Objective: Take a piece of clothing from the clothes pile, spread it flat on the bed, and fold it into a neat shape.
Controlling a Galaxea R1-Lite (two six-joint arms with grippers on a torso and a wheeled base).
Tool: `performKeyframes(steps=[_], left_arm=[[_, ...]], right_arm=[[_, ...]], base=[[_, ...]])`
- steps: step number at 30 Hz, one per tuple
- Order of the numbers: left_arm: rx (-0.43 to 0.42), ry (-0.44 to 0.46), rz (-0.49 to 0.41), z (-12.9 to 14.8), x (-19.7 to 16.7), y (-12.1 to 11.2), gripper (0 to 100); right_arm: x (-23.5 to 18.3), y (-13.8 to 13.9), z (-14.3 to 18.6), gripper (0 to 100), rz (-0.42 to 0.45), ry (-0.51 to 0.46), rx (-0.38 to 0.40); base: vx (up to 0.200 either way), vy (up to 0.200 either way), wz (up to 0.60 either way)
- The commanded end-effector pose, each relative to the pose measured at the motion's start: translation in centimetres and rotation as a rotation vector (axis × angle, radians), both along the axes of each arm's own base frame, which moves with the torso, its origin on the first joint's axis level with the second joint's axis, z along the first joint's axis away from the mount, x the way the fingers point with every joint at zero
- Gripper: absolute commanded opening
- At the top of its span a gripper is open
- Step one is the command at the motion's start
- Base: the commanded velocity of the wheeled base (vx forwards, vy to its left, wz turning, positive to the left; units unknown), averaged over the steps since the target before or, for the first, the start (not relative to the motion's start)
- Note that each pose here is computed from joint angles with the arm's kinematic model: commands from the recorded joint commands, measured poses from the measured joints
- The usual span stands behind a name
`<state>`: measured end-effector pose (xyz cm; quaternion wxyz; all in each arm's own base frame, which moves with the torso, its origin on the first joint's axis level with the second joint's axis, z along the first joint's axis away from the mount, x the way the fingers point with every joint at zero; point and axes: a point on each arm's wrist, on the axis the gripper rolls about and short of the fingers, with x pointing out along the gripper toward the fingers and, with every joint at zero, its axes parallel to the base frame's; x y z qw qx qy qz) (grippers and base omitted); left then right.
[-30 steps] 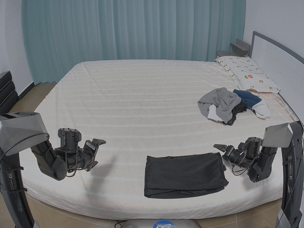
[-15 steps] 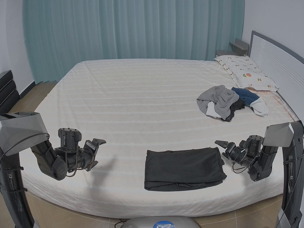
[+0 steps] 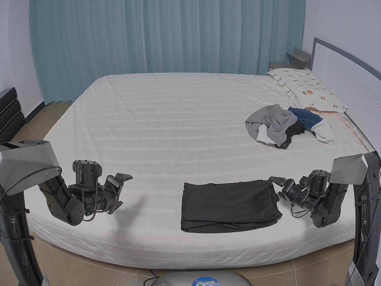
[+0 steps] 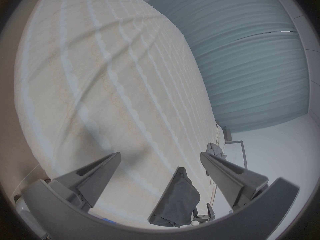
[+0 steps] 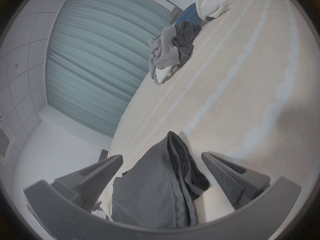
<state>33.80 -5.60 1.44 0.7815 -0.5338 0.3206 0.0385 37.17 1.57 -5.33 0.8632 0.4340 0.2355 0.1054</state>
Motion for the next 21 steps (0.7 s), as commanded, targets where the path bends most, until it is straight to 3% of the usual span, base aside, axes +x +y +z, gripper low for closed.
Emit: performKeyframes(steps=[1,21], left_arm=[[0.001,0.000,-0.003,0.0,0.0,-0.1,100],[0.003,-0.017,-0.054,0.3,0.3,-1.8,100]], right_arm=[[0.0,0.0,0.0,100,-0.001,-0.001,0.000],[0.0,0.2,-0.1,100,0.000,0.002,-0.002]], base=[[0.000,-0.200,0.00],[0.000,-0.200,0.00]])
